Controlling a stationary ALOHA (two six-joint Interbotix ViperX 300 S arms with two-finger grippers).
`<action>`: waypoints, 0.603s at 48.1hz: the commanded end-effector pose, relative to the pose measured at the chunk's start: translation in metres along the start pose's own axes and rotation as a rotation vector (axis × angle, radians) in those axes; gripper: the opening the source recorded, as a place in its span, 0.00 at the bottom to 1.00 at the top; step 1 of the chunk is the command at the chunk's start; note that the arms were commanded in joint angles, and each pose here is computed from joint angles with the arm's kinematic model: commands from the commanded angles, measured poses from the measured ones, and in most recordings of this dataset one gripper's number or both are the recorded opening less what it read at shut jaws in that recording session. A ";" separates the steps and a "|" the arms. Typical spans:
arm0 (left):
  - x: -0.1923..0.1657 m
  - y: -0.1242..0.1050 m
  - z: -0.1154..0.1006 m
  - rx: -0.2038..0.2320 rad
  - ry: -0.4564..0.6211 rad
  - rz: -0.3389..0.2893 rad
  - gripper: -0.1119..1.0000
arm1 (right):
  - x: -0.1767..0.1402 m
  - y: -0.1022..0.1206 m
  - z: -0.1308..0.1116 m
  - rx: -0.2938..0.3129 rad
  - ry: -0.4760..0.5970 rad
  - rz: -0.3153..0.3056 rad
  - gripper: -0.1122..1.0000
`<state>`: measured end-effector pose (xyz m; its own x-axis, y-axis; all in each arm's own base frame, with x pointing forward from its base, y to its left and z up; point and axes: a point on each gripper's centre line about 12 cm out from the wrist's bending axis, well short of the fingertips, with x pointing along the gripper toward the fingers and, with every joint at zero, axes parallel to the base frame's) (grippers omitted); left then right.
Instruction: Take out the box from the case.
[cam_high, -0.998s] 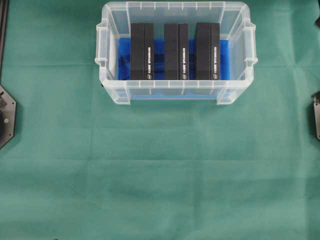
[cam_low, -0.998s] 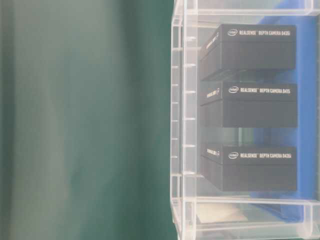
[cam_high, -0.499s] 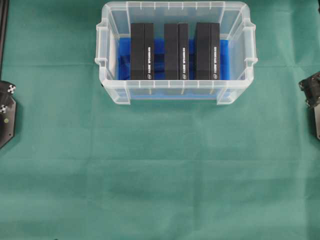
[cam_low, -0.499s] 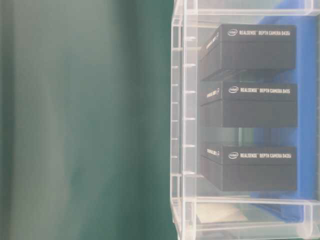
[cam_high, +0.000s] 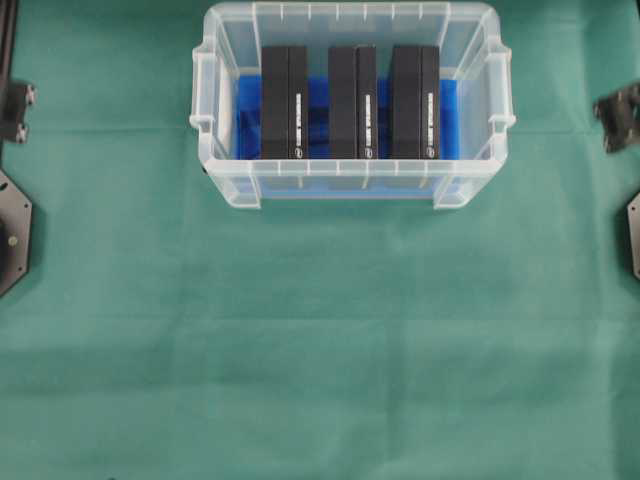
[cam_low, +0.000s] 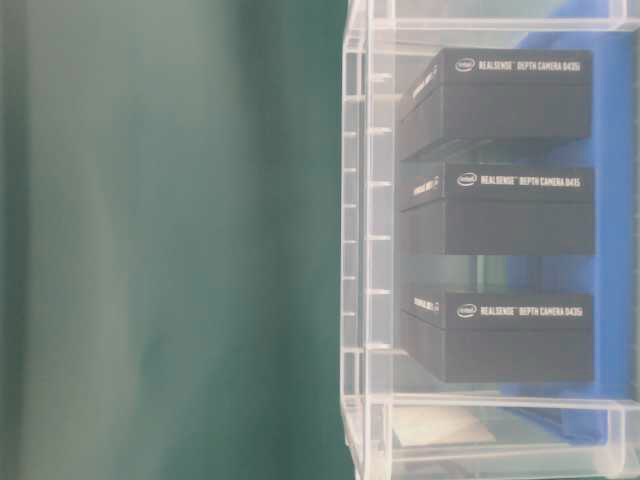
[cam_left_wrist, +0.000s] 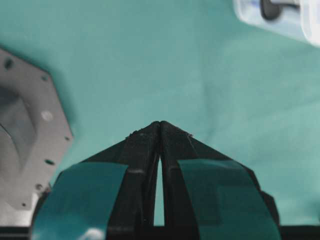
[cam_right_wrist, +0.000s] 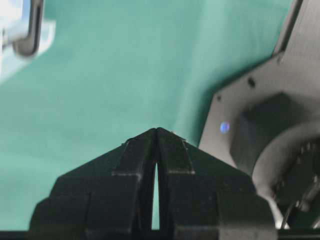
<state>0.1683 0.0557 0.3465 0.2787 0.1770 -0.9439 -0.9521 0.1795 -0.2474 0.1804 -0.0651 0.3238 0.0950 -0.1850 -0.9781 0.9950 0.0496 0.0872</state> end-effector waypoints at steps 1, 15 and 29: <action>-0.007 0.002 0.012 -0.027 -0.030 -0.013 0.11 | -0.005 -0.001 0.016 0.028 -0.027 0.030 0.10; -0.006 0.007 0.019 -0.045 -0.035 -0.002 0.11 | -0.001 -0.003 0.028 0.035 -0.046 0.044 0.10; -0.003 0.006 0.015 -0.045 -0.010 -0.005 0.15 | 0.009 -0.003 0.024 0.039 -0.022 0.039 0.10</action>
<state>0.1626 0.0706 0.3473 0.2701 0.1839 -0.9451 -0.9591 0.1377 -0.2473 0.1774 -0.0899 0.3185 0.1188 -0.2050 -0.9715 0.9929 0.0209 0.1170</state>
